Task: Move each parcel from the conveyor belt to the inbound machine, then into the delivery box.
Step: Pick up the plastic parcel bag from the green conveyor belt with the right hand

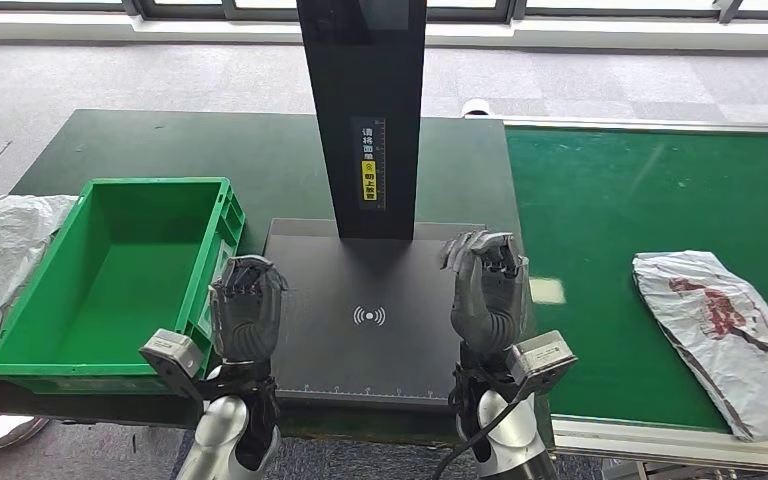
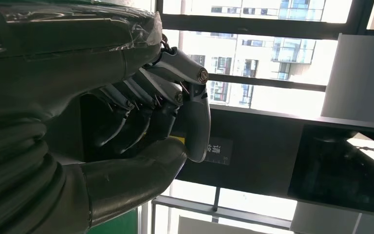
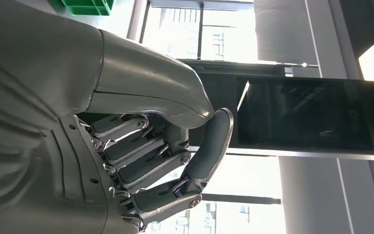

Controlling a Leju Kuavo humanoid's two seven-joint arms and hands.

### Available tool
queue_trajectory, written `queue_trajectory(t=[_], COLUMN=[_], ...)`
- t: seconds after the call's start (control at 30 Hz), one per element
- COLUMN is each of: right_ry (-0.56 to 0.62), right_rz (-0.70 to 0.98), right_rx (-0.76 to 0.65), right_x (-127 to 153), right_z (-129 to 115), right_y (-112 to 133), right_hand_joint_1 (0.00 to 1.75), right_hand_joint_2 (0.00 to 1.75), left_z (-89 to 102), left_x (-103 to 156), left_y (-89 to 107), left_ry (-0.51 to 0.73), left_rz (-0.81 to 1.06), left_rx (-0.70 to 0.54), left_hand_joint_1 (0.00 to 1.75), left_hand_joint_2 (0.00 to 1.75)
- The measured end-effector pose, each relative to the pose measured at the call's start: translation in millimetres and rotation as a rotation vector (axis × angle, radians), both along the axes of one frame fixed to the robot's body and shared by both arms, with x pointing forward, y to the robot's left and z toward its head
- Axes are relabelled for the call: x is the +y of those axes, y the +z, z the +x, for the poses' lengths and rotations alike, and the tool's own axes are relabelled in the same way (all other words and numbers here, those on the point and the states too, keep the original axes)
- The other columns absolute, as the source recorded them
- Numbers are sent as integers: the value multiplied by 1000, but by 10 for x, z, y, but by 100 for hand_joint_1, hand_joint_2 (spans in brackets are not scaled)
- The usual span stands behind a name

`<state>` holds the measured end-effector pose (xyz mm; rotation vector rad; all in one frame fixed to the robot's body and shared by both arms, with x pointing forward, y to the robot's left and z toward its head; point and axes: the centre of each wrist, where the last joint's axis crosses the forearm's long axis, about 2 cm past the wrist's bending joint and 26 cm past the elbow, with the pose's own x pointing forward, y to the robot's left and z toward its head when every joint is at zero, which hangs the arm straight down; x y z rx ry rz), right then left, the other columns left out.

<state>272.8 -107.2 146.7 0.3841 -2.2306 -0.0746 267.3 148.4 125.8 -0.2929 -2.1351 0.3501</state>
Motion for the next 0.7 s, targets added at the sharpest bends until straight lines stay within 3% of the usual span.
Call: queue_trajectory(t=[0.43,0.57,0.7], right_ry=[0,1,3], right_rz=[-1,-1,-3], right_rx=[0,0,1], right_x=[-2,-3,-10], right_z=[-1,-1,-3], right_y=[-3,-3,-10], right_hand_joint_1=[175,154,154], right_hand_joint_2=[175,175,175], left_z=[-9,-12,-30], left_x=[2,3,8], left_y=[1,-1,-11], left_ry=[1,2,9], left_rz=[-1,-1,0], left_rx=[-1,0,5], left_hand_joint_1=[175,175,175], left_hand_joint_2=[175,175,175])
